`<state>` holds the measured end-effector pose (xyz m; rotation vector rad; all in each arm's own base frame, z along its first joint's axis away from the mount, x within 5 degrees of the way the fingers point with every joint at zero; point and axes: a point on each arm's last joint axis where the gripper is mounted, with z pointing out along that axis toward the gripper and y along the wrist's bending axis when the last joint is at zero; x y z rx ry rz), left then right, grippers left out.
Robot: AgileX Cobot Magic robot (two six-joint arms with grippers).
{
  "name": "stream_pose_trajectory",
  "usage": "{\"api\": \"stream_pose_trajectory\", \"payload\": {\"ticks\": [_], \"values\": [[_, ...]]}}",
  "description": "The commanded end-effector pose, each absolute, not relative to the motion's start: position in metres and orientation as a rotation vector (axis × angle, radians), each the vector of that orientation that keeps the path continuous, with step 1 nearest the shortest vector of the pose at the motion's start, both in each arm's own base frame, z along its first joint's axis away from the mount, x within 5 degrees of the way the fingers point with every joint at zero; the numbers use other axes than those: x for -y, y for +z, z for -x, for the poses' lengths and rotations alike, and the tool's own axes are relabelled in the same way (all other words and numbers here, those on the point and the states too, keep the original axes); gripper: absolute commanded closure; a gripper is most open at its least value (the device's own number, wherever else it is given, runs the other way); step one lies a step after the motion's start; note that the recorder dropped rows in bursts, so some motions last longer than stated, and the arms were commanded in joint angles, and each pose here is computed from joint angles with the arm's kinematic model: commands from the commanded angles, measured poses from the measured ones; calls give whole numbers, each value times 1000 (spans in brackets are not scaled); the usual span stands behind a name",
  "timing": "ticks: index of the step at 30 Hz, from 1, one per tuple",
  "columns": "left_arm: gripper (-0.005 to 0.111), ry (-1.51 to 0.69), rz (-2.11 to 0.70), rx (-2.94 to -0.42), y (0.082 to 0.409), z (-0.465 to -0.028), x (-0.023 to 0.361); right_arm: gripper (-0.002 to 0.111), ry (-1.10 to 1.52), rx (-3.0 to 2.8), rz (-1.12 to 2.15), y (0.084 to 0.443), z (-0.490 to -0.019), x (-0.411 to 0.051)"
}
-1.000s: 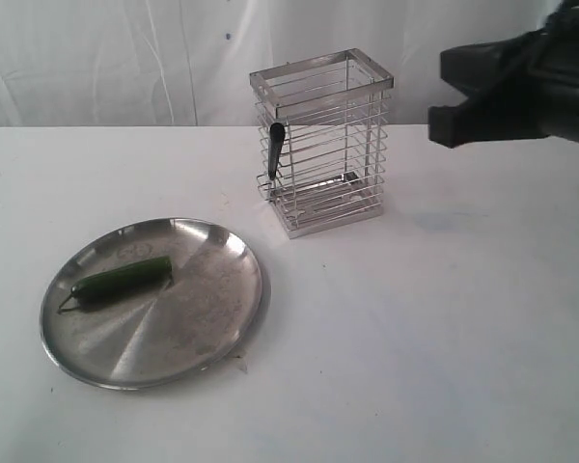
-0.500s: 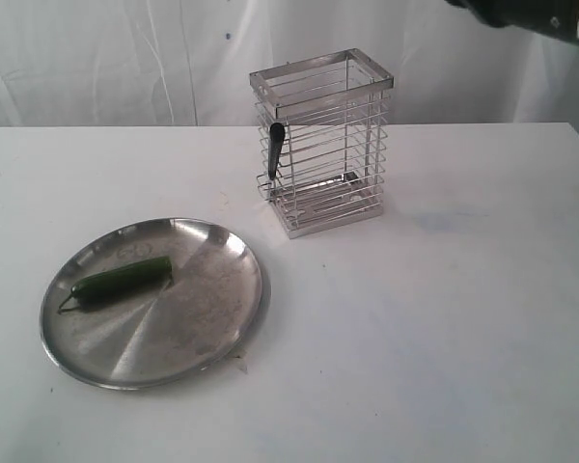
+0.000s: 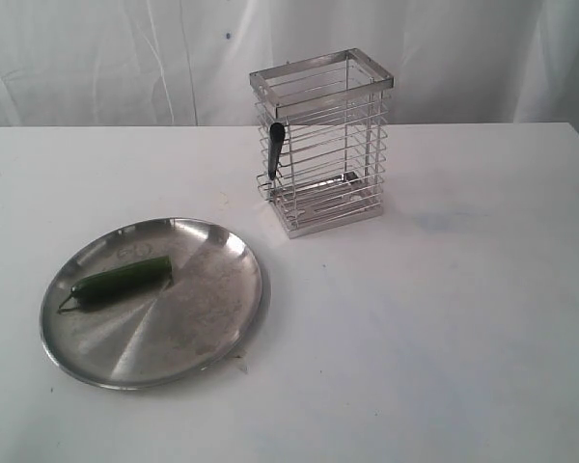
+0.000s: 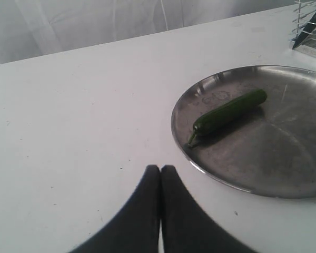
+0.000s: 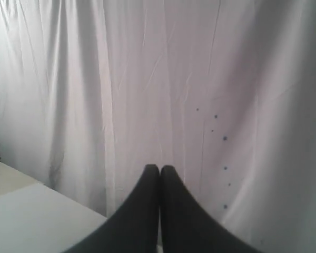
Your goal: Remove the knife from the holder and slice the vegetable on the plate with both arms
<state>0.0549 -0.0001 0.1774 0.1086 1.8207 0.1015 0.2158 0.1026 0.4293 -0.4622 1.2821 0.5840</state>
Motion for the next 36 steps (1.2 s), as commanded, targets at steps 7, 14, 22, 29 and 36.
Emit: {"api": "stream_pose_trajectory", "payload": {"ticks": [7,14,22,29,36], "values": [[107,93,-110,-1823,176,-55,0,108,179,-1267,543,437,-206,-84],[107,93,-110,-1823,176,-55,0,108,47,-1811,176,398,-215,-52],[107,93,-110,-1823,176,-55,0,108,132,-2292,398,353,-191,-62],[107,93,-110,-1823,176,-55,0,108,481,-2056,814,348,-194,-113],[107,93,-110,-1823,176,-55,0,78,421,-1985,737,345,-233,-131]]}}
